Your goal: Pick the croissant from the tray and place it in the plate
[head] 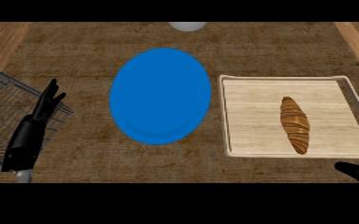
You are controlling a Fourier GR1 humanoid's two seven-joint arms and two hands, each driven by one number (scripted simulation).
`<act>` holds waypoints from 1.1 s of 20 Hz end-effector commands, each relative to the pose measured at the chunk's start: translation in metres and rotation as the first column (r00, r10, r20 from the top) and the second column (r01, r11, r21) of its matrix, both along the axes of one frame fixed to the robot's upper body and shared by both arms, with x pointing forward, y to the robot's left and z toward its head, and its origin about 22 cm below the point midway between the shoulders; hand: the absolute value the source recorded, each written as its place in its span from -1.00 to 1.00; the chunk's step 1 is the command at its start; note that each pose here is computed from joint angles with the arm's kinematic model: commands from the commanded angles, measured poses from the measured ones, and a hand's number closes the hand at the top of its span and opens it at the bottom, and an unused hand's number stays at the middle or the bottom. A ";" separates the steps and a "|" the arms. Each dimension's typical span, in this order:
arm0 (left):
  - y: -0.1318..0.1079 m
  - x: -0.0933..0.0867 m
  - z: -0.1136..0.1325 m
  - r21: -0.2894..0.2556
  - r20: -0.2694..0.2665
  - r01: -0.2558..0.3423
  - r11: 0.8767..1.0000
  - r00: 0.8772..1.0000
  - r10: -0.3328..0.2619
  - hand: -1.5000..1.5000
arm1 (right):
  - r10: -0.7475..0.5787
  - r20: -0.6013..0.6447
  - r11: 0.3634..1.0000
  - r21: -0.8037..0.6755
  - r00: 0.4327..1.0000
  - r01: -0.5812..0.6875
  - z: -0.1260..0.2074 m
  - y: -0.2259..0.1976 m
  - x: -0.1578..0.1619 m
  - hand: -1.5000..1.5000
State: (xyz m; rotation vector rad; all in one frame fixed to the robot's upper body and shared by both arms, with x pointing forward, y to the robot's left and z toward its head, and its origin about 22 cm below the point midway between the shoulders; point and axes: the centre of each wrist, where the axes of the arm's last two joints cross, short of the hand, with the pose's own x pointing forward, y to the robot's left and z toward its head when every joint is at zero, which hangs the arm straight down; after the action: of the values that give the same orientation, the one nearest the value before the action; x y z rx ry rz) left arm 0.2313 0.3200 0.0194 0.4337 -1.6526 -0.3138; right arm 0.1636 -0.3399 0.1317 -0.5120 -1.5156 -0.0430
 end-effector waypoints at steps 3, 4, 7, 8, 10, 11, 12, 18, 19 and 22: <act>0.018 -0.005 -0.009 0.022 -0.115 -0.055 0.998 0.992 0.057 0.00 | 0.039 -0.234 0.996 -0.064 0.971 -0.056 0.018 -0.012 0.012 -1.00; 0.002 -0.017 -0.028 0.014 -0.105 -0.046 0.999 0.993 0.047 0.00 | 0.061 -0.245 0.995 -0.065 0.967 -0.080 0.011 -0.008 0.019 -1.00; 0.009 -0.002 -0.019 0.004 -0.112 -0.049 0.999 0.993 0.049 0.00 | 0.116 -0.337 0.987 -0.071 0.934 -0.148 0.008 -0.008 0.036 -1.00; -0.001 -0.019 -0.027 0.026 -0.112 -0.049 0.998 0.992 0.051 0.00 | 0.116 -0.344 0.988 -0.061 0.932 -0.145 0.022 -0.019 0.035 -1.00; 0.011 -0.014 -0.015 0.015 -0.120 -0.031 0.999 0.992 0.033 0.00 | 0.130 -0.391 0.982 -0.073 0.911 -0.172 -0.002 -0.017 0.047 -1.00; 0.013 -0.003 -0.016 0.011 -0.098 -0.059 0.998 0.993 0.059 0.00 | 0.143 -0.425 0.976 -0.089 0.894 -0.198 0.005 -0.017 0.051 -1.00; 0.008 -0.019 -0.034 0.019 -0.112 -0.049 0.999 0.992 0.051 0.00 | 0.159 -0.462 0.971 -0.088 0.872 -0.224 -0.022 -0.015 0.044 -1.00; 0.016 -0.034 -0.037 0.007 -0.119 -0.046 0.999 0.992 0.047 0.00 | 0.191 -0.532 0.949 -0.115 0.825 -0.294 -0.017 -0.027 0.068 -1.00; 0.008 -0.022 -0.023 0.024 -0.113 -0.053 0.998 0.992 0.056 0.00 | 0.214 -0.546 0.932 -0.135 0.810 -0.338 -0.025 -0.011 0.059 -1.00; 0.022 -0.008 -0.014 0.010 -0.123 -0.064 0.998 0.990 0.064 0.00 | 0.229 -0.532 0.932 -0.122 0.815 -0.342 -0.029 -0.028 0.067 -1.00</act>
State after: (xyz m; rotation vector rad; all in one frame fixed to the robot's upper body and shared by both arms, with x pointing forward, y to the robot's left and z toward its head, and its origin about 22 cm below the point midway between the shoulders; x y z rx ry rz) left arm 0.2321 0.3206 0.0186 0.4244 -1.6577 -0.3255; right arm 0.2255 -0.3583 0.1102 -0.4317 -1.0596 0.4390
